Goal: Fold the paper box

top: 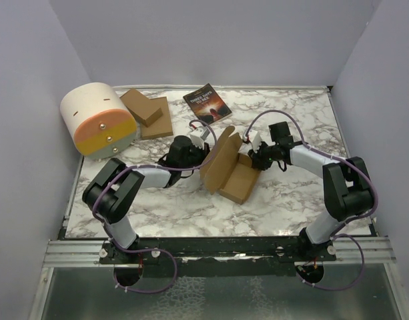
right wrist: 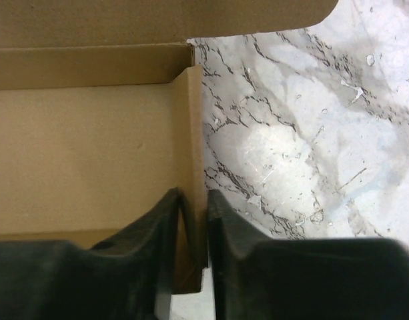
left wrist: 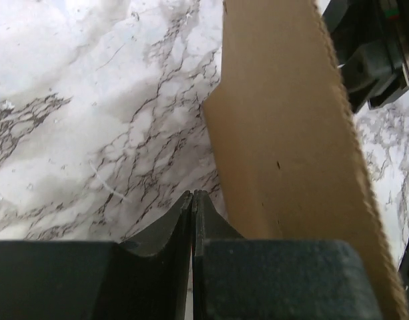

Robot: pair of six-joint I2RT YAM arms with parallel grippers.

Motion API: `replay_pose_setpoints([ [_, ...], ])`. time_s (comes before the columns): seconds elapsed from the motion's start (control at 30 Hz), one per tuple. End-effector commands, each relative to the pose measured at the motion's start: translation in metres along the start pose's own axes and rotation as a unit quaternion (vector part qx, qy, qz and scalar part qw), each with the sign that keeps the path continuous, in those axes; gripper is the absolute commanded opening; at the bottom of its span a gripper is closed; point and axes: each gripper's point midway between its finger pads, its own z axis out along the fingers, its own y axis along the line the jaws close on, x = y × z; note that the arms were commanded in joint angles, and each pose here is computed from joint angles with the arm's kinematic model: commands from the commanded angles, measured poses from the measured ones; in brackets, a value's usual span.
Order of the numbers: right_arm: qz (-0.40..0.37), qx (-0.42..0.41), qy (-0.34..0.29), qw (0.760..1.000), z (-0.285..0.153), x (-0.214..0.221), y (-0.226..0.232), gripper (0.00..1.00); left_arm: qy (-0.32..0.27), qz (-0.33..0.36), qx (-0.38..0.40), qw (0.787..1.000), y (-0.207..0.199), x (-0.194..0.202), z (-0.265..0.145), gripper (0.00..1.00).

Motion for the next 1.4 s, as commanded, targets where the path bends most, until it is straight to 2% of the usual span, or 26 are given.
replay_pose_setpoints([
  [0.0,-0.005,-0.013,-0.018,1.0,-0.003,-0.015,0.001,0.3,-0.03,0.004,0.043,0.999,-0.019,-0.021,0.014,0.06],
  [0.37,-0.017,0.004,-0.075,0.997,-0.041,-0.053,0.002,0.61,-0.02,0.0,0.042,0.999,-0.018,-0.014,0.021,0.06],
  [0.57,-0.003,0.013,-0.123,0.992,-0.08,-0.056,-0.003,0.63,-0.018,0.0,0.044,0.999,-0.02,-0.015,0.023,0.06],
  [0.6,0.006,0.02,-0.128,0.992,-0.087,-0.052,-0.008,0.6,-0.019,0.001,0.045,0.999,-0.02,-0.016,0.023,0.06],
  [0.67,0.023,0.043,-0.119,0.992,-0.1,-0.036,-0.018,0.41,-0.018,0.002,0.046,0.999,-0.021,-0.016,0.024,0.06],
  [0.73,0.036,0.064,-0.085,0.994,-0.099,-0.009,-0.021,0.22,-0.016,0.003,0.048,0.999,-0.022,-0.015,0.025,0.06],
  [0.8,0.044,0.063,-0.049,0.996,-0.092,0.015,-0.018,0.11,-0.015,0.004,0.049,0.999,-0.022,-0.016,0.027,0.06],
  [0.9,0.055,0.038,-0.017,0.998,-0.08,0.034,-0.012,0.06,-0.01,0.006,0.053,0.999,-0.025,-0.015,0.03,0.06],
  [1.07,0.091,-0.02,0.003,0.996,-0.059,0.047,-0.001,0.04,-0.008,0.008,0.057,0.998,-0.028,-0.014,0.035,0.06],
  [1.37,0.109,-0.06,-0.047,0.991,-0.037,0.014,-0.001,0.04,0.003,0.012,0.069,0.998,-0.036,-0.009,0.044,0.06],
])
